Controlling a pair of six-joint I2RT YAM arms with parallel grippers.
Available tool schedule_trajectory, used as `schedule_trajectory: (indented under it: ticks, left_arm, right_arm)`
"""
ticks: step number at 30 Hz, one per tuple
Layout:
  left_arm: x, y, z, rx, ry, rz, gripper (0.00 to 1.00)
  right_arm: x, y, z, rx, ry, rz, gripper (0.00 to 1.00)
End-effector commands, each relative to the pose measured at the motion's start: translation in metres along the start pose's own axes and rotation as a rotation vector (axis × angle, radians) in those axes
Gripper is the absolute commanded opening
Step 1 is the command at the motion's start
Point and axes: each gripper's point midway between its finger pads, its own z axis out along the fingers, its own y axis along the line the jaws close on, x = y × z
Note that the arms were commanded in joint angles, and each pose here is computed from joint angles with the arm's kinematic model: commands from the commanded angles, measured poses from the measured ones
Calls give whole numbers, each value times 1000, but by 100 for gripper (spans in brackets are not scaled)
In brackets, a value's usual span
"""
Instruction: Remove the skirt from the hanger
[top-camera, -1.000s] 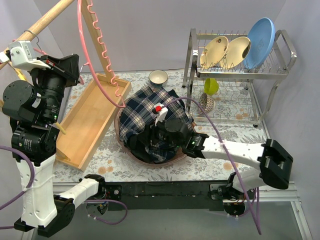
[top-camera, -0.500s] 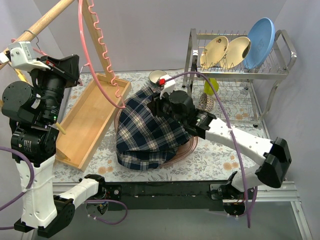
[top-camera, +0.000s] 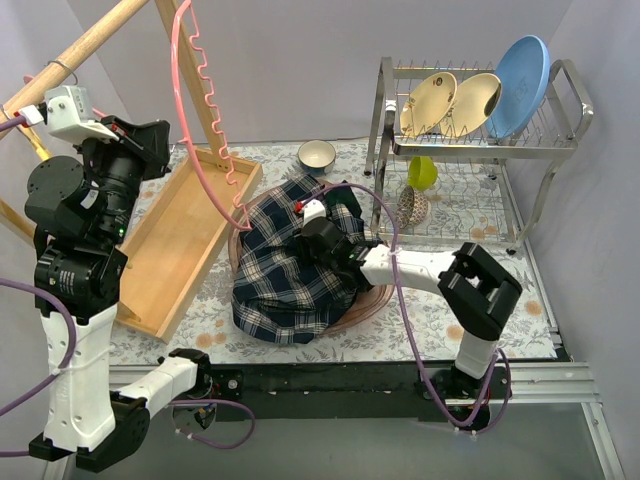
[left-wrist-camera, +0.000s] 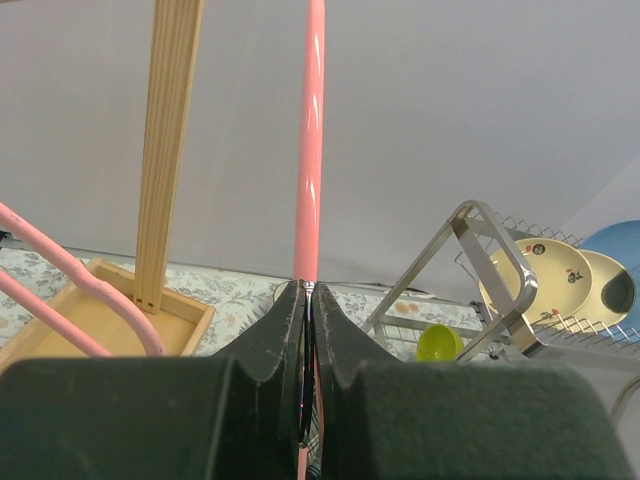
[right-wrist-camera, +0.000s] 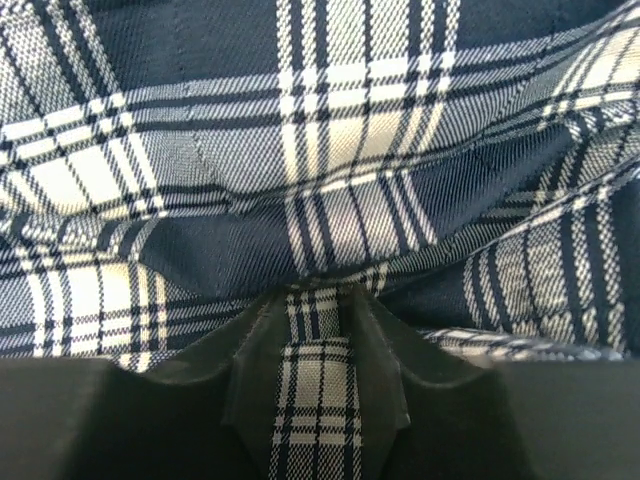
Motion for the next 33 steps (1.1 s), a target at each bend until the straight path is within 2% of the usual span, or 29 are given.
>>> schedule_trajectory:
  ticks: [1, 3, 5, 8, 9, 10, 13, 15, 16, 17, 20, 26, 29, 32, 33]
  left_arm:
    - [-18, -1, -10, -2, -55, 2, 0]
    - [-16, -2, -10, -7, -45, -20, 0]
    - [-14, 1, -10, -29, -34, -46, 0]
    - [-10, 6, -8, -74, -4, -104, 0]
    - [-9, 8, -8, -94, 1, -115, 0]
    - [-9, 10, -5, -110, 6, -137, 0]
    - [-3, 15, -3, -149, 25, -170, 0]
    - [-2, 15, -3, -153, 28, -189, 0]
    - [-2, 14, -3, -152, 28, -195, 0]
    - [-2, 14, -3, -154, 28, -207, 0]
    - [-7, 13, -2, -160, 22, -225, 0]
    - [-15, 9, -3, -154, 10, -250, 0]
    - [-14, 10, -3, -158, 16, -247, 0]
    - [-9, 11, -4, -163, 31, -243, 0]
    - [-8, 11, -4, -163, 34, -246, 0]
  right_arm:
    - [4, -1, -34, 35, 100, -23, 46]
    - [-26, 0, -57, 26, 28, -12, 54]
    - [-48, -1, -74, 20, -37, -23, 57]
    - [-105, 12, -113, -6, -214, -103, 65]
    - [-125, 13, -129, -5, -289, -196, 70]
    - [-152, 27, -142, -39, -411, -210, 71]
    - [-171, 53, -173, -112, -577, -342, 78]
    - [-191, 82, -202, -194, -733, -373, 87]
    - [-189, 86, -204, -178, -766, -460, 88]
    - [-194, 102, -214, -201, -823, -474, 88]
    - [-193, 125, -213, -184, -868, -581, 88]
    - [-206, 133, -194, -47, -871, -627, 86]
    - [-209, 134, -187, -21, -875, -632, 81]
    - [-217, 130, -185, 45, -887, -635, 59]
    - [-222, 126, -188, 79, -893, -634, 45]
